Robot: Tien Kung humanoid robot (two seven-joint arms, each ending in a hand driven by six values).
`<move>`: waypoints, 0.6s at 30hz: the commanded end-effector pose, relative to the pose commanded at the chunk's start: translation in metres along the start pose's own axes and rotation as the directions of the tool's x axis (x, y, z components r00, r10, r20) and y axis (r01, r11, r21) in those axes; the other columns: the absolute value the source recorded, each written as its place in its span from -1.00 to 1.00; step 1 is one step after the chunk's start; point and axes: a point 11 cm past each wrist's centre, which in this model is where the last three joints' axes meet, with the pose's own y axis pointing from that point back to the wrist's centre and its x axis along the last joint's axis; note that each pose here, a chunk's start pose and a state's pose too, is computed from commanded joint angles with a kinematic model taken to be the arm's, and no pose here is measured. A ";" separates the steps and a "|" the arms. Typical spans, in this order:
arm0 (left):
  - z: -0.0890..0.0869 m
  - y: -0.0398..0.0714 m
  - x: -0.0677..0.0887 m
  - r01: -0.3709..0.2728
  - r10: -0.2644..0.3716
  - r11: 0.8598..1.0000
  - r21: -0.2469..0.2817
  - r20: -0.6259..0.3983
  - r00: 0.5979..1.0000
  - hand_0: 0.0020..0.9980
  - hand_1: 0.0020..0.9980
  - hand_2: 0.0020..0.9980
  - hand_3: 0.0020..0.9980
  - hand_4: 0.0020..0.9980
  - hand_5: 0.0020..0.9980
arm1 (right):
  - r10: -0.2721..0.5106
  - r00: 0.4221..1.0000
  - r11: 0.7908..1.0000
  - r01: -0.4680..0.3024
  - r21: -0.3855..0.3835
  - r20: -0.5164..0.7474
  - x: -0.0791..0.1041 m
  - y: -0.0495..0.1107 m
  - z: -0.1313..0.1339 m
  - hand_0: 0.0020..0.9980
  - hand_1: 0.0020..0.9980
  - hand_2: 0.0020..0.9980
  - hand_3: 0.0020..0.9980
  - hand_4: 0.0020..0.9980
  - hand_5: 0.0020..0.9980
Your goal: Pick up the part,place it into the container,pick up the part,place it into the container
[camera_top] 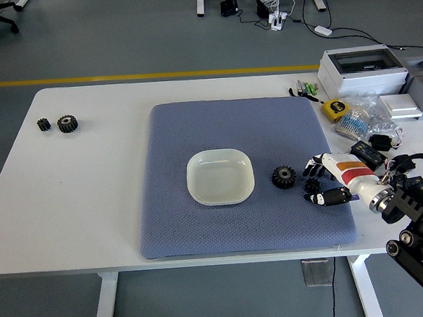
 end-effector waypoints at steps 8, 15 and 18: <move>0.001 0.000 0.001 -0.009 0.009 1.000 -0.001 0.007 1.000 0.46 0.49 0.61 0.25 0.46 0.14 | -0.009 1.000 1.000 0.009 -0.027 0.007 -0.001 -0.002 0.005 -0.31 -0.07 0.04 0.06 0.52 -0.25; 0.002 0.000 0.001 -0.012 0.012 1.000 -0.004 0.008 1.000 0.46 0.49 0.61 0.25 0.46 0.14 | -0.075 0.997 0.996 0.076 -0.048 0.025 -0.012 0.000 0.011 -0.50 -0.13 0.01 0.05 0.49 -0.20; 0.002 0.000 0.002 -0.013 0.013 1.000 -0.004 0.009 1.000 0.46 0.49 0.61 0.25 0.46 0.14 | -0.082 0.996 0.995 0.084 -0.050 0.032 -0.014 0.001 0.011 -0.50 -0.13 0.01 0.05 0.49 -0.20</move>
